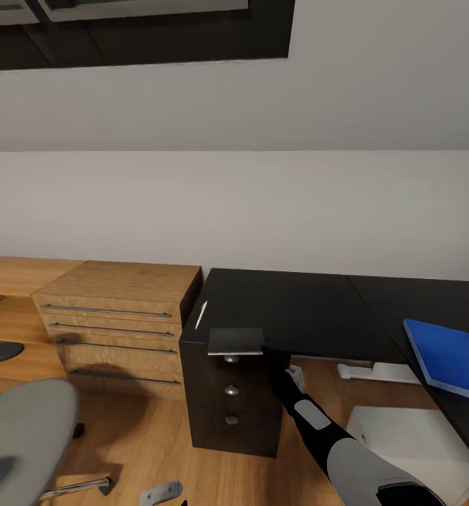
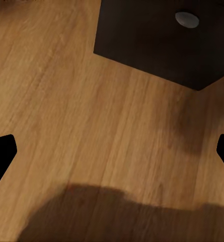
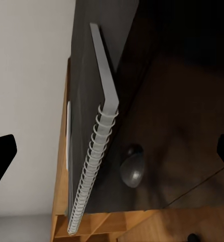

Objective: In the bedroom, organize the workspace by keeping the computer under the desk, ensuring the monitor is on the desk, placing the keyboard on the desk next to the monitor, placing the mouse on the desk next to the keyboard, moving the folder from the swivel chair onto the desk next to the mouse, stacking the notebook on top of the folder with the pen on top of the notebook, and positioning the swivel chair next to the desk.

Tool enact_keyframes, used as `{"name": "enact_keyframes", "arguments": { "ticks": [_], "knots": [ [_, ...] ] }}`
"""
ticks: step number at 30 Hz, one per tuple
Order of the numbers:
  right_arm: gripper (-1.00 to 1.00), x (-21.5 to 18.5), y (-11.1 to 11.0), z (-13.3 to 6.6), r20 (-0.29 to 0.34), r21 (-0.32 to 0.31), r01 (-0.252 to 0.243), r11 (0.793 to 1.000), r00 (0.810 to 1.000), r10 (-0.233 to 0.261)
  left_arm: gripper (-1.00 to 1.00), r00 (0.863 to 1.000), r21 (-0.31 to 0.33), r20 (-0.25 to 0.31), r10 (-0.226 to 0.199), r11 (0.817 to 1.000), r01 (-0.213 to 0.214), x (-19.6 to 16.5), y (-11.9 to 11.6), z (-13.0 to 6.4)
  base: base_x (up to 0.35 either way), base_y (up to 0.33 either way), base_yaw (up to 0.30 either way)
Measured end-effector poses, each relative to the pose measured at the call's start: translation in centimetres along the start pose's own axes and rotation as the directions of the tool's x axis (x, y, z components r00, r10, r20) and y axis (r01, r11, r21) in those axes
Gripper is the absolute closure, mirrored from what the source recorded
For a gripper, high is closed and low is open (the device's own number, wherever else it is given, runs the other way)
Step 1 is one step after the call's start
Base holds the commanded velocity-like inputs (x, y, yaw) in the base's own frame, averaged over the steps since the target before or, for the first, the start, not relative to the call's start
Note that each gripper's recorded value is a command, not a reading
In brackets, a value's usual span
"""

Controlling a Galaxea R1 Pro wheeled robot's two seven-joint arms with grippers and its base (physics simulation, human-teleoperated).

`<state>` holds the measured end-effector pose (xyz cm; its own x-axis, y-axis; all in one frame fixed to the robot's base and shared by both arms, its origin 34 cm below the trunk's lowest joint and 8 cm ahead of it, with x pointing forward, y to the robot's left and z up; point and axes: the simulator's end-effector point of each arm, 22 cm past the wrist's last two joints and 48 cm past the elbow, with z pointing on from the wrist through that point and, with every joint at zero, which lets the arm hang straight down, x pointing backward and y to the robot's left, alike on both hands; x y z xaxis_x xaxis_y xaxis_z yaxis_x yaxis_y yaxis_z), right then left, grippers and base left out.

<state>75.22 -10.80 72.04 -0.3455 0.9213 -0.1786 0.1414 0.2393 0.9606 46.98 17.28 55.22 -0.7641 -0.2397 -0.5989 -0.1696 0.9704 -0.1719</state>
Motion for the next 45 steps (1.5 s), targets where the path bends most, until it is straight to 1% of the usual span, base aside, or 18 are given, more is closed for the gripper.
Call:
{"name": "enact_keyframes", "arguments": {
  "ticks": [13, 45],
  "knots": [
    [-1.0, -0.03, -0.29, 0.01, 0.001, 0.015, 0.0, 1.0, 1.0, 0.0, -1.0, 1.0, 0.001, 0.0, 0.0, 1.0, 0.0, 0.02, -0.05, 0.0, 0.136, 0.0, 0.0],
    [-1.0, 0.16, -0.35, 0.03, -0.003, 0.017, -0.001, 1.0, 1.0, 0.001, -1.0, 1.0, 0.0, -0.001, -0.002, 1.0, 0.002, 0.02, -0.01, 0.01, 0.004, 0.0, 0.0]
  ]
}}
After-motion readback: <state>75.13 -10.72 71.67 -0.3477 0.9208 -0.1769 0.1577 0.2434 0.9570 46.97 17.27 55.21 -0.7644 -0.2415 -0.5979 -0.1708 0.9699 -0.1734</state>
